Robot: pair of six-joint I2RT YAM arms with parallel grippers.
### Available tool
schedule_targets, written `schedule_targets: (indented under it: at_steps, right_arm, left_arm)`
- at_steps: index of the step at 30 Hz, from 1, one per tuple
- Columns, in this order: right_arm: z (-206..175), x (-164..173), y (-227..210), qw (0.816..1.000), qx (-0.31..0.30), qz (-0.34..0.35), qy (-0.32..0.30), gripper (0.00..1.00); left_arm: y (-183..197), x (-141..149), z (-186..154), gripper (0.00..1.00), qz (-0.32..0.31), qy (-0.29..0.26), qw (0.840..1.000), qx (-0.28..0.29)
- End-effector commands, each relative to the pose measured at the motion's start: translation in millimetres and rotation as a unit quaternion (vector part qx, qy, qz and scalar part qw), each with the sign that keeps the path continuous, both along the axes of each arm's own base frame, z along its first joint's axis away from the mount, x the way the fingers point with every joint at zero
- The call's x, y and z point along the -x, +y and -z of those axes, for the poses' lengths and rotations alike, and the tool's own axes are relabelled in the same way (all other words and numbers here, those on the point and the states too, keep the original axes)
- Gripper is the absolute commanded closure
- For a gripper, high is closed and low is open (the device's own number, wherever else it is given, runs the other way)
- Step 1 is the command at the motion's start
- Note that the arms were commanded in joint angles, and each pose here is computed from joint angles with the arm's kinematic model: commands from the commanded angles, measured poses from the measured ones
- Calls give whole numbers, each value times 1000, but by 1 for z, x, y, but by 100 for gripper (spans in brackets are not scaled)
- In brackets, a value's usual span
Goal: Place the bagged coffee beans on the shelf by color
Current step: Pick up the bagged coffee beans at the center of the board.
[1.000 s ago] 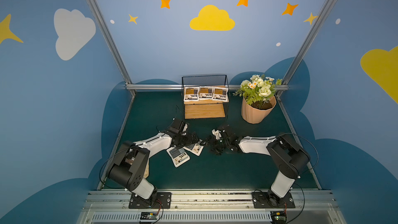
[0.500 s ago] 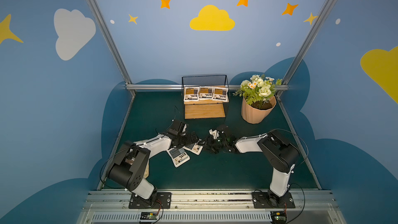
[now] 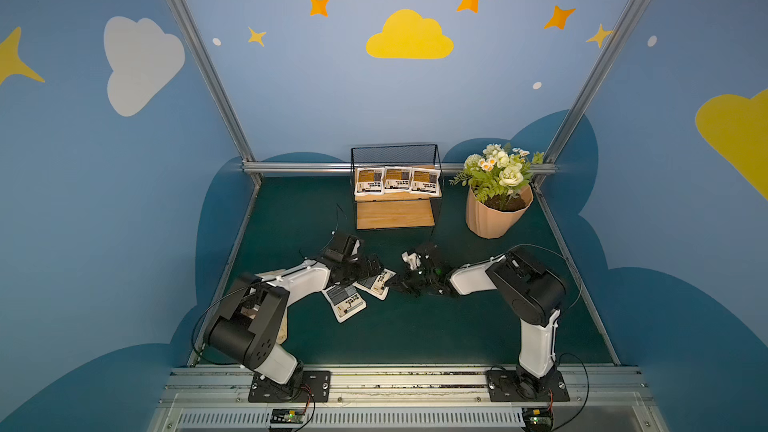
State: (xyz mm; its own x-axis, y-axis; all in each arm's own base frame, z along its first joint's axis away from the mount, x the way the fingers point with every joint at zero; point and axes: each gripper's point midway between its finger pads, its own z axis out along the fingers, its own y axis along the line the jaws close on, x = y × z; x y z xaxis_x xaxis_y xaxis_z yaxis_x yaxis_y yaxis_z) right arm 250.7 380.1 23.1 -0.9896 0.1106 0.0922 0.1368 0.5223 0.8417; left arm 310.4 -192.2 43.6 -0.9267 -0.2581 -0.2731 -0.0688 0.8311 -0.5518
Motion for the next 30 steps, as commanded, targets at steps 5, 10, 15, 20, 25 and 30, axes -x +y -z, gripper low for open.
schedule_targets:
  at_steps: [5, 10, 15, 20, 25, 30]
  right_arm:
    - [6, 9, -15, 999, 28, 17, 15, 100]
    - [-17, 4, -19, 999, 14, 34, -5, 100]
    - [-40, -3, -24, 998, 0, 57, -27, 100]
    - [-62, -13, -29, 995, -14, 85, -48, 100]
    - [-81, -28, -31, 990, -30, 117, -74, 100]
    - [-99, -55, -31, 979, -42, 165, -108, 100]
  left_arm:
    - [8, 5, -26, 0, -14, 3, 1000, 11]
    - [33, -7, -70, 0, -56, -33, 998, 3]
    - [68, -11, -102, 0, -112, -69, 991, -4]
    - [98, -10, -119, 0, -152, -96, 984, -7]
    - [111, -6, -111, 0, -166, -71, 983, 6]
    - [115, -3, -99, 0, -172, -52, 984, 10]
